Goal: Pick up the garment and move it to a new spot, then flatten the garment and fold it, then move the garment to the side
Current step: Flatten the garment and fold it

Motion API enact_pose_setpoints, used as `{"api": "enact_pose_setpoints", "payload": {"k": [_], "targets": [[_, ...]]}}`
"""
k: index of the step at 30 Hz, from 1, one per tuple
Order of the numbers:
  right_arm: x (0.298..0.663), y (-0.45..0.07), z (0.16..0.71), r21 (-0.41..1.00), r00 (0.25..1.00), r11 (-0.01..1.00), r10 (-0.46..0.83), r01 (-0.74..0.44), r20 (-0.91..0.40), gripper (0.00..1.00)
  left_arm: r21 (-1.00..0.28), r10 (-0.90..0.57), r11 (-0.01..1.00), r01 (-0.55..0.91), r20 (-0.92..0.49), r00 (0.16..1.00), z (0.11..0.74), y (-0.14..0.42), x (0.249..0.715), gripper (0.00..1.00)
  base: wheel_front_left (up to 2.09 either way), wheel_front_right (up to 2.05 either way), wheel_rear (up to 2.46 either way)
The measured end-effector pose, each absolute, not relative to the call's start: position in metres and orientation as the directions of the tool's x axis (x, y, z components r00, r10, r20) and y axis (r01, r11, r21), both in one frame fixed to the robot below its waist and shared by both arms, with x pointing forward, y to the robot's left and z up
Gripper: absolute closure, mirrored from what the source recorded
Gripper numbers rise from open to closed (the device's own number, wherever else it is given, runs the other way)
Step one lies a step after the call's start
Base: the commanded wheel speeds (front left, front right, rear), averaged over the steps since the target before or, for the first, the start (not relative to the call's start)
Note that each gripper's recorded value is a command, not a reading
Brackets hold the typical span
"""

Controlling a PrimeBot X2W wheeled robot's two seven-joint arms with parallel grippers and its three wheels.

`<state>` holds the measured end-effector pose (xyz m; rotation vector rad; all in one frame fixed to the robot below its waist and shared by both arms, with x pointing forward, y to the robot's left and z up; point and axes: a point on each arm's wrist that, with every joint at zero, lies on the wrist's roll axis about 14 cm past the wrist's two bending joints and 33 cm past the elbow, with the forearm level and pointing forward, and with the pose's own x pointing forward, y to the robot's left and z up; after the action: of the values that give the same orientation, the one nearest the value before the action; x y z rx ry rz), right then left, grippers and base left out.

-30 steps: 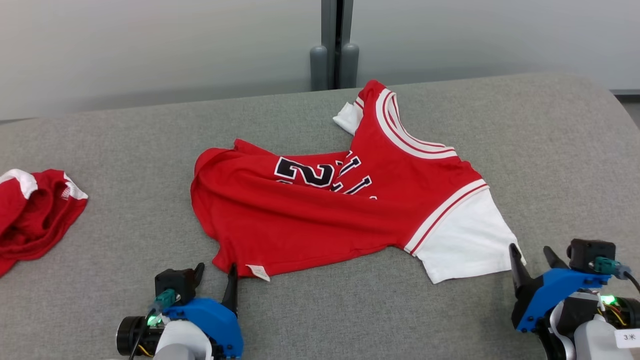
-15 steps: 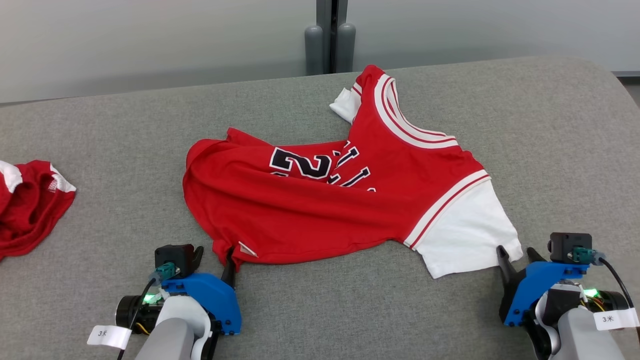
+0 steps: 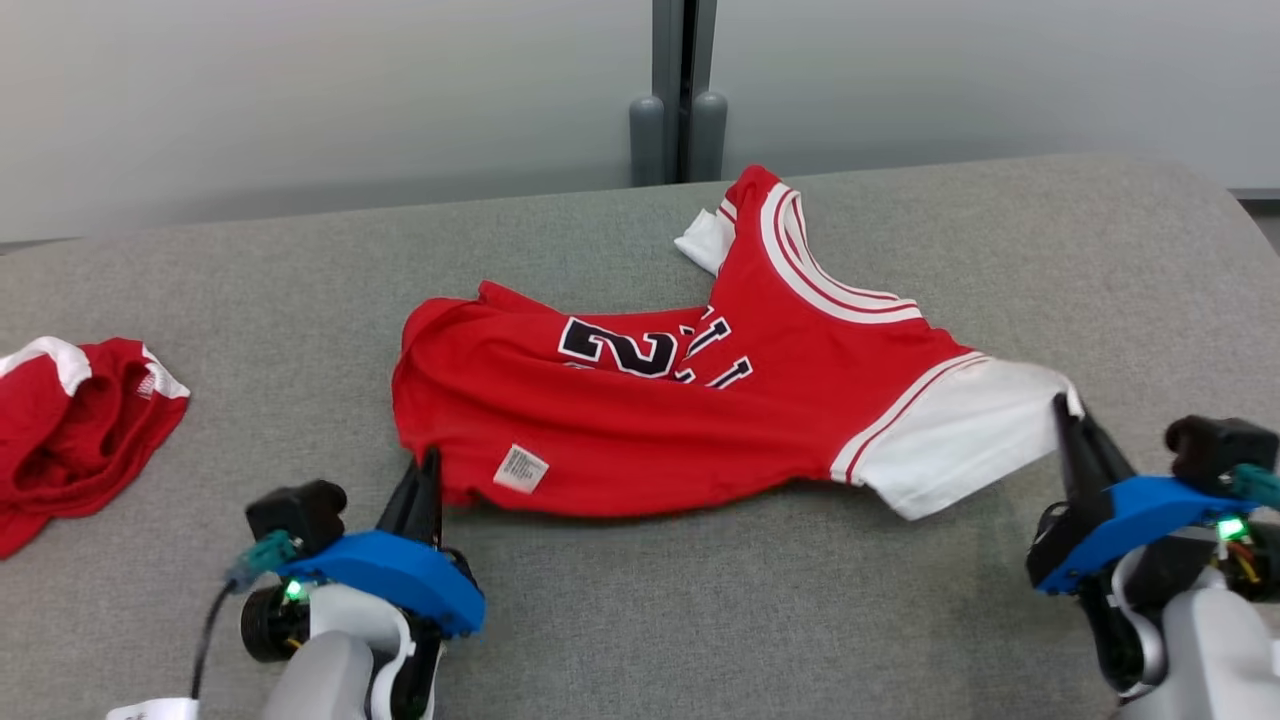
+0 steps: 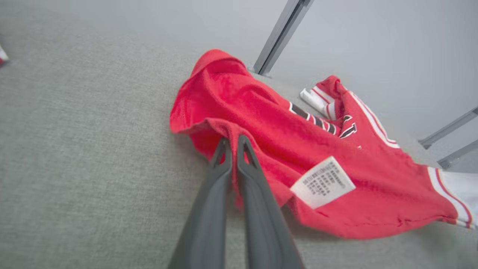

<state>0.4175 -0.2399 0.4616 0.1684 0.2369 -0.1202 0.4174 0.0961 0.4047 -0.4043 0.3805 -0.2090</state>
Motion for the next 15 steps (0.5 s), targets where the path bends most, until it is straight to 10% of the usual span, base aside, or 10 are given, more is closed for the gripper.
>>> {"api": "enact_pose_setpoints", "payload": {"k": [15], "targets": [[0.376,-0.251,0.656,0.12,0.96,0.989,-0.111,0.082,0.256,1.0,-0.696,-0.398,0.566,0.442,0.239,0.886,0.626,0.086,0.399,1.0,0.0,0.0,0.0]]}}
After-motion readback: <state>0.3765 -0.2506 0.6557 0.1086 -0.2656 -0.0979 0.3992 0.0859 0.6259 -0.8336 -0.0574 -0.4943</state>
